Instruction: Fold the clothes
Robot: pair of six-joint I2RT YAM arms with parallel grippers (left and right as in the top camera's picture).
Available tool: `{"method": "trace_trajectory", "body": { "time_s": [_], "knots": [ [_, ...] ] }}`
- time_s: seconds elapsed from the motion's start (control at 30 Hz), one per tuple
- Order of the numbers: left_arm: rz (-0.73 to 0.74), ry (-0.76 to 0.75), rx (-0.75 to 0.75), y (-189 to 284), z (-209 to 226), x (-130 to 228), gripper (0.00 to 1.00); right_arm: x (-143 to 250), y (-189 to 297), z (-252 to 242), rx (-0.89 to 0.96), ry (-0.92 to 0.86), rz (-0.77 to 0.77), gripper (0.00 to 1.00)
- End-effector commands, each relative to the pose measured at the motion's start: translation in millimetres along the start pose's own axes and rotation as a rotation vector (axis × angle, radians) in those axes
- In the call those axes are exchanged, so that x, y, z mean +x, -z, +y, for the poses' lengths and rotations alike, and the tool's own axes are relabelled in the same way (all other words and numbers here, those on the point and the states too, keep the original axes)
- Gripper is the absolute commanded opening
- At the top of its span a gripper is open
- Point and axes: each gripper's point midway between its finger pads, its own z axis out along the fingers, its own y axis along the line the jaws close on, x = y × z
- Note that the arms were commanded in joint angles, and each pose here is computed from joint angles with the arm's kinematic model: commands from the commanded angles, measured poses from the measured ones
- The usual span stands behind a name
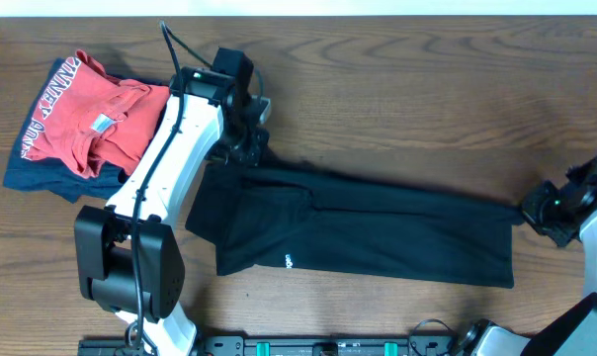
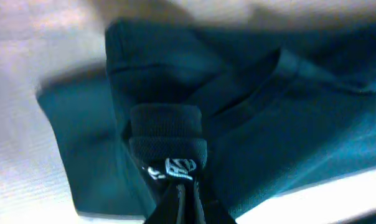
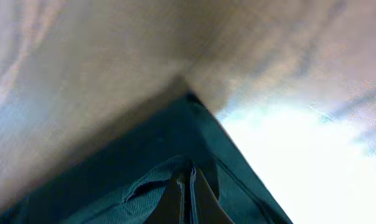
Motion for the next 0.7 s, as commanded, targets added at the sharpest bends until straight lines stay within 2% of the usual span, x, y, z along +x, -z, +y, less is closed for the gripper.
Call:
{"method": "trace_trajectory", "body": {
  "time_s": [0.0, 0.13, 0.33, 0.37, 0.4, 0.43, 0.47, 0.6, 0.67],
  "knots": [
    [0.073, 0.007, -0.028, -2.4, 7.2, 22.7, 0.06, -2.0, 4.6, -14.9, 0.046, -0.053, -0.013, 0.01],
    [0.181, 0.023, -0.025, -17.7, 8.9, 51.5, 0.06, 6.3, 4.9, -17.7, 0.056, -0.054, 0.020, 0.01],
    [0.269, 0.041, -0.023, -41.0, 12.1, 78.9, 0.08, 13.4, 5.3, -19.6, 0.065, -0.059, 0.049, 0.02],
    [0.272, 0.041, -0.023, -43.2, 12.4, 80.5, 0.22, 13.4, 5.3, -19.6, 0.065, -0.059, 0.049, 0.09],
    [0.274, 0.041, -0.023, -43.9, 12.5, 81.2, 0.32, 13.2, 5.3, -19.6, 0.065, -0.059, 0.048, 0.20],
    [0.275, 0.041, -0.023, -43.8, 12.5, 81.2, 0.35, 12.5, 5.2, -19.4, 0.064, -0.059, 0.045, 0.36],
    [0.274, 0.041, -0.023, -43.7, 12.5, 81.2, 0.37, 11.4, 5.2, -19.1, 0.062, -0.058, 0.041, 0.47],
    [0.264, 0.039, -0.022, -41.2, 12.0, 79.3, 0.38, 5.9, 4.0, -17.9, 0.056, -0.047, 0.018, 0.61],
    [0.253, 0.038, -0.019, -39.0, 11.0, 77.8, 0.38, 3.9, 1.7, -17.8, 0.053, -0.040, 0.008, 0.64]
  ]
}}
